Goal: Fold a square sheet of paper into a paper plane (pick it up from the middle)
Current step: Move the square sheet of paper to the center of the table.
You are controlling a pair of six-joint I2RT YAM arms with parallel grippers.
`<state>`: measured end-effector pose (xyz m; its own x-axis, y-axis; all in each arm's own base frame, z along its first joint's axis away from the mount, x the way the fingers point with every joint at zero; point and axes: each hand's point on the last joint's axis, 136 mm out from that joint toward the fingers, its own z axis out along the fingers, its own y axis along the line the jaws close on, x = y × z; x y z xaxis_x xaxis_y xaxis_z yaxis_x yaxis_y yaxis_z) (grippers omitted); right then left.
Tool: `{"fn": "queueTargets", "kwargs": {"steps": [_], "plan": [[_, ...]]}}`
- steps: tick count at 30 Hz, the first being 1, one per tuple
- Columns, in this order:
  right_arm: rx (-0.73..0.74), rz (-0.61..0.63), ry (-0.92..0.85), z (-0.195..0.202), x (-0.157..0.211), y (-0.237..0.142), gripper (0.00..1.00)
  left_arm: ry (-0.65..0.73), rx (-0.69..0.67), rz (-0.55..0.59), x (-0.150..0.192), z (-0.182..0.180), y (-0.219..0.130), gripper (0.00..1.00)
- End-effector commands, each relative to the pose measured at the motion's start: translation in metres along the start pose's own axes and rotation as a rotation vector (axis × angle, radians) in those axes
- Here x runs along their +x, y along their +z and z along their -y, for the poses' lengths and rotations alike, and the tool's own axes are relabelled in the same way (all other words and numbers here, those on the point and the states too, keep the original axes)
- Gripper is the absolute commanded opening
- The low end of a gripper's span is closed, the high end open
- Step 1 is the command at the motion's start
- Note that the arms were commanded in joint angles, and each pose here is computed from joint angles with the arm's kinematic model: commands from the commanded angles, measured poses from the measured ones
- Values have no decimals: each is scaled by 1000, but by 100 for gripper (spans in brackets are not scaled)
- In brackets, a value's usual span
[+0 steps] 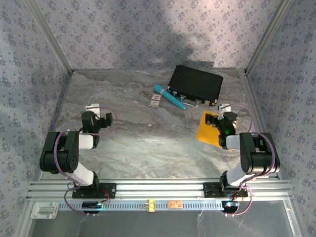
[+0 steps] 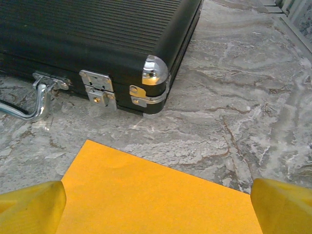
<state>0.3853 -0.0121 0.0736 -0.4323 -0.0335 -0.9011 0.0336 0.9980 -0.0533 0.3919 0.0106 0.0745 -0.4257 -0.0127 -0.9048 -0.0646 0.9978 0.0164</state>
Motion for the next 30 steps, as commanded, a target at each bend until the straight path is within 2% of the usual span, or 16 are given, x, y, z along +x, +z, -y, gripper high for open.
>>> {"fn": "queueTargets", "kwargs": {"steps": [1,7,10,11,15,18,21,23,25,27,30], "plan": [[21,50,-28,0,-12,-4,99,27,7,79,-17,6,-7,100],[36,62,-25,2,-22,-11,99,6,-40,101,-29,-2,-21,100],[53,-7,-4,5,-35,-13,99,-51,-66,49,-39,-11,-29,100],[63,-52,16,6,-33,-16,99,-63,-68,52,-43,-11,-33,100],[103,-59,127,15,-52,-34,99,-153,-112,101,-60,-21,-51,100],[175,-192,310,27,-50,-46,99,-292,-214,46,-67,-38,-62,100],[255,-408,421,33,-35,-56,99,-418,-280,-25,-71,-47,-77,100],[212,-520,439,23,-27,-57,99,-468,-268,-60,-69,-44,-86,100],[125,-553,465,7,-22,-54,99,-568,-263,-82,-60,-42,-93,100],[27,-551,489,-9,-20,-54,99,-627,-172,-103,-56,-29,-95,100],[-39,-555,554,-22,-17,-54,99,-670,-36,-131,-56,-6,-99,100]]}}
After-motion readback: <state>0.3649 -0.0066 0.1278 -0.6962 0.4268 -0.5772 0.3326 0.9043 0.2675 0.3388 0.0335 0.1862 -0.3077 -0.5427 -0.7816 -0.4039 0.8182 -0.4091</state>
